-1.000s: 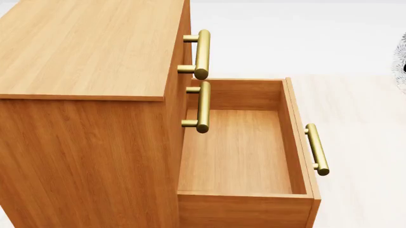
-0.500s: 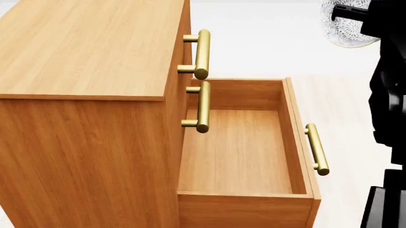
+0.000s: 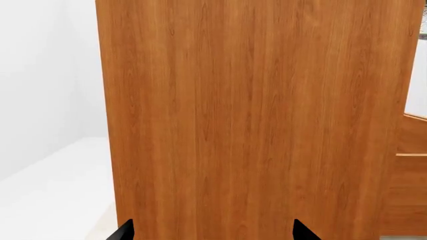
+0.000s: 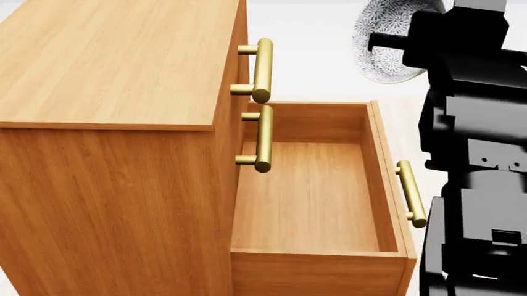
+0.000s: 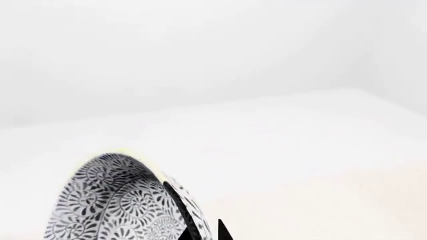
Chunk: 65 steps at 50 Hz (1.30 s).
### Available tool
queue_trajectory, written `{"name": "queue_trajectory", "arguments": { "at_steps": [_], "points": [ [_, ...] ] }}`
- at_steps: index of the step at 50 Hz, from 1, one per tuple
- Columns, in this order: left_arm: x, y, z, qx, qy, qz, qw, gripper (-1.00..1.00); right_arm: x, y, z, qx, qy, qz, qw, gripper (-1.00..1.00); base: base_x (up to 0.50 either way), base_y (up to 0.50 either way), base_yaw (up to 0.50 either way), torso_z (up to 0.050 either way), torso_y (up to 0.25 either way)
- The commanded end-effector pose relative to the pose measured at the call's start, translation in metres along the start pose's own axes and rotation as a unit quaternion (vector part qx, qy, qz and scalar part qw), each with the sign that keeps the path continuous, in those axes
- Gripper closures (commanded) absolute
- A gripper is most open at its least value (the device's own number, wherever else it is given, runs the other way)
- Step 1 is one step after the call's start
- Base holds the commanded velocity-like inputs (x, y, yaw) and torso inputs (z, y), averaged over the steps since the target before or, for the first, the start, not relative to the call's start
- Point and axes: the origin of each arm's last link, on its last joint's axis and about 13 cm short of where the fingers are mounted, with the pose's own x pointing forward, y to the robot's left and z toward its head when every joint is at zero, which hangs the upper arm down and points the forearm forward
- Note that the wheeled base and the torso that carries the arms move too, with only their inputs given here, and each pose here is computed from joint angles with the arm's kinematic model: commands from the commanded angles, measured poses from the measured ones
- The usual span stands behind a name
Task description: Put the bowl in the bottom drawer of the cabinet and close it.
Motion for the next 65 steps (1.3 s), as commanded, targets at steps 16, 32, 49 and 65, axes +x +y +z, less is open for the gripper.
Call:
{"name": "queue_trajectory", "arguments": {
  "at_steps": [16,32,49,65],
  "points": [
    [0.0,0.001,0.0,0.0,0.0,-0.002,1.0,-1.0,0.001,0.019,-0.037,-0.035,0.057,0.037,0.997,1.0,0.0,0.0,0.0,0.0,0.001],
    [0.0,0.0,0.0,0.002,-0.002,-0.004,1.0,-1.0,0.0,0.024,-0.058,-0.054,0.083,0.05,0.994,1.0,0.0,0.0,0.0,0.0,0.001],
    [-0.001,0.001,0.001,-0.001,-0.002,-0.004,1.0,-1.0,-0.002,0.03,-0.07,-0.042,0.105,0.069,0.991,1.0,0.0,0.0,0.0,0.0,0.0],
    [0.0,0.001,0.001,-0.002,-0.003,-0.005,1.0,-1.0,-0.004,0.034,-0.077,-0.029,0.129,0.09,0.987,1.0,0.0,0.0,0.0,0.0,0.001]
  ]
}}
